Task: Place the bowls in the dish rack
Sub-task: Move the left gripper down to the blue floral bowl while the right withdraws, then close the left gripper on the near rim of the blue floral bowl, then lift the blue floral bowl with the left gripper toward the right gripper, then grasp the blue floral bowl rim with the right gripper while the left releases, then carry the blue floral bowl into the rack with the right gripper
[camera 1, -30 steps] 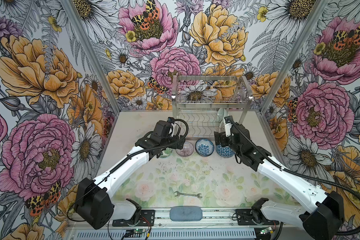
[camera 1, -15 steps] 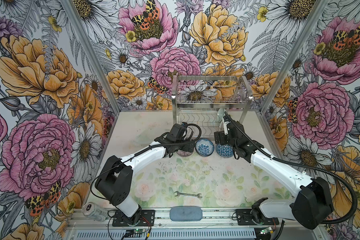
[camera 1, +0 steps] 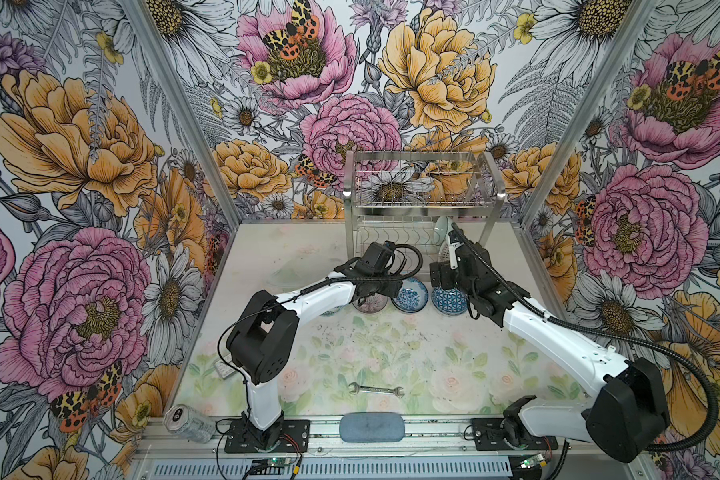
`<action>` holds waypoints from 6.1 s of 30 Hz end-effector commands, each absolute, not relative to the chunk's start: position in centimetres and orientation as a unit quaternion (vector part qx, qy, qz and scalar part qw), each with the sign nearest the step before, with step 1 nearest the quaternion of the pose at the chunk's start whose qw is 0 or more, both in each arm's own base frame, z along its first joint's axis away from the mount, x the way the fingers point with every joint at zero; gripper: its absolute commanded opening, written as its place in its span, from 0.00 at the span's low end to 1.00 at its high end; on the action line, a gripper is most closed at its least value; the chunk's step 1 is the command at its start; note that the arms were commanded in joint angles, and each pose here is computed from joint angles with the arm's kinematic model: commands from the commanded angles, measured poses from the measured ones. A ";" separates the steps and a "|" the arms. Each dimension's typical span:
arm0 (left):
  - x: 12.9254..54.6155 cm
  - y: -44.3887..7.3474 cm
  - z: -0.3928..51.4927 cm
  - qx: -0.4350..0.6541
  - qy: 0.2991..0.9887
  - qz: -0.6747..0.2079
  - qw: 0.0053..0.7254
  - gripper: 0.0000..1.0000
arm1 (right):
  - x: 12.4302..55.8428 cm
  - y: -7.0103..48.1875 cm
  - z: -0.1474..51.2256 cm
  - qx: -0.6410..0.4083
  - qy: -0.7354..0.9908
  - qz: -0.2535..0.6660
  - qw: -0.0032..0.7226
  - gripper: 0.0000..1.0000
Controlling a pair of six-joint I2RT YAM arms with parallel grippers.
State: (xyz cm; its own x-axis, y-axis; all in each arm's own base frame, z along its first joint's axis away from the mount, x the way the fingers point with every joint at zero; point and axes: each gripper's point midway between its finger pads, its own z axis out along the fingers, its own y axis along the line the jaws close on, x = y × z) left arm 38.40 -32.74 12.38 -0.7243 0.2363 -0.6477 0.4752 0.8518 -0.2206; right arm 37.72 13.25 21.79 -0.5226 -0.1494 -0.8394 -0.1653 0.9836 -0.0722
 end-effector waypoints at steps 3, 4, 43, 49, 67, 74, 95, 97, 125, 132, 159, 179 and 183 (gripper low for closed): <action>38.9 -33.7 11.6 0.203 0.910 -0.186 0.309 0.52 | 37.6 12.4 22.7 -0.070 0.865 0.010 0.497 0.98; 39.0 -33.8 11.4 0.203 0.911 -0.187 0.307 0.50 | 37.6 12.3 22.6 -0.069 0.866 0.009 0.496 0.98; 39.5 -34.6 9.5 0.203 0.919 -0.180 0.286 0.12 | 37.4 11.2 21.3 -0.064 0.872 0.007 0.486 0.97; 39.7 -34.3 10.2 0.202 0.918 -0.174 0.293 0.03 | 37.4 11.1 21.2 -0.063 0.872 0.007 0.485 0.97; 40.7 -34.1 16.9 0.183 0.893 -0.190 0.365 0.00 | 36.5 12.2 22.0 -0.069 0.868 0.054 0.489 0.98; 40.5 -34.0 22.1 0.160 0.863 -0.231 0.420 0.00 | 36.1 13.2 22.1 -0.068 0.868 0.091 0.483 0.98; 39.9 -34.8 28.9 0.110 0.787 -0.309 0.523 0.00 | 38.6 17.7 21.5 0.057 0.866 0.221 0.446 0.78; 39.9 -34.8 28.9 0.110 0.786 -0.309 0.524 0.00 | 38.7 17.7 21.5 0.066 0.863 0.220 0.450 0.71; 36.3 -23.0 31.7 0.205 0.833 -0.114 0.502 0.99 | 41.2 14.7 22.3 0.041 0.855 0.020 0.517 0.00; 35.5 -18.0 32.0 0.197 0.843 -0.096 0.491 0.99 | 43.3 13.1 23.0 0.029 0.836 -0.111 0.537 0.00; 35.4 -14.3 31.5 0.144 0.845 -0.132 0.498 0.99 | 55.6 14.9 21.6 -0.038 0.734 -0.440 0.516 0.00; 35.5 -14.1 31.4 0.140 0.846 -0.134 0.497 0.99 | 60.5 11.8 17.4 -0.034 0.727 -0.494 0.476 0.00; 35.5 -14.0 31.4 0.140 0.846 -0.134 0.497 0.99 | 61.5 11.6 16.1 -0.040 0.730 -0.498 0.467 0.00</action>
